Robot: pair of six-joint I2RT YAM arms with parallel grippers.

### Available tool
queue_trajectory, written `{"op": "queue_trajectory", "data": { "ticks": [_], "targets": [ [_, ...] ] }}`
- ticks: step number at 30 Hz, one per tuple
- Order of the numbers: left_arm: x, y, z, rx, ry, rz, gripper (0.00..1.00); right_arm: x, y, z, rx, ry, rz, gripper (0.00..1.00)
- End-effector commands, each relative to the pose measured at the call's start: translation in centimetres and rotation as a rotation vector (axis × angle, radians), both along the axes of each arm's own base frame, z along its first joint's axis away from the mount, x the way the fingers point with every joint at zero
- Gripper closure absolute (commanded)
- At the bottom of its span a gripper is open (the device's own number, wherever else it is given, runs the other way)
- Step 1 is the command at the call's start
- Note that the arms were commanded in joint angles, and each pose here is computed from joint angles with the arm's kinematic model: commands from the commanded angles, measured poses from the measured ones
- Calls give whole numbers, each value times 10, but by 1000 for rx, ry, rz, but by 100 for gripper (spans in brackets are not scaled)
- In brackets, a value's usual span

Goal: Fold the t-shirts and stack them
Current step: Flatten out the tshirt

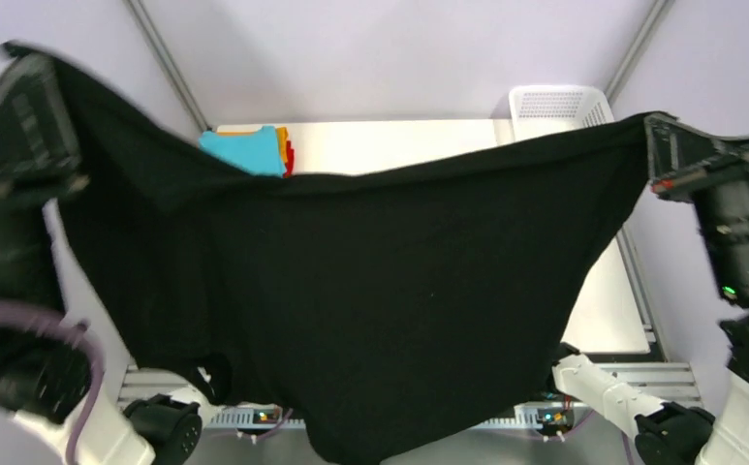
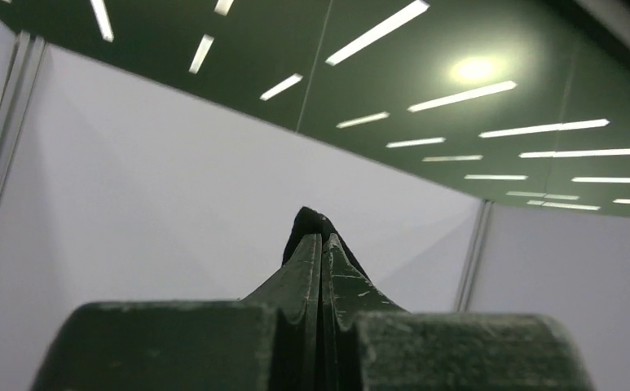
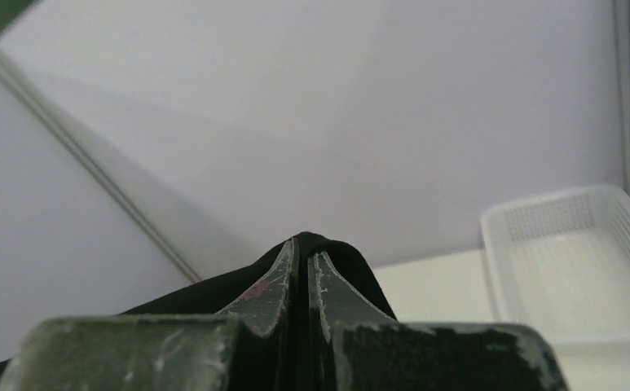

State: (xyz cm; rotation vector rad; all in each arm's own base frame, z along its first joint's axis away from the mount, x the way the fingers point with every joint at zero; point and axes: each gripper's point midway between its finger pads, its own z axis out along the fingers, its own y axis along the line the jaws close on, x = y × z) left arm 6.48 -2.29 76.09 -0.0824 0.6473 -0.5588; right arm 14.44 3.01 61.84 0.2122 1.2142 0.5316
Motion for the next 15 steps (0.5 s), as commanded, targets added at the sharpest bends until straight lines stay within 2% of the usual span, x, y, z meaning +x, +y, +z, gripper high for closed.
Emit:
{"op": "queue_trajectory", "data": {
  "ticks": [1,4,7,12,15],
  "targets": [
    [177,-22,-71,92,344,129,100,73,-15,-59,-30,198,-244,100],
    [252,-28,-145,136,525,194,100,109,-21,-119,-56,328,-372,100],
    [317,-36,-243,194,718,233,100,135,-21,-180,-86,435,-450,100],
    [390,-41,-387,270,991,298,100,176,-14,-280,-145,599,-503,100],
    [424,-45,-461,321,1139,318,100,204,-11,-344,-148,710,-470,100]
  ]
}}
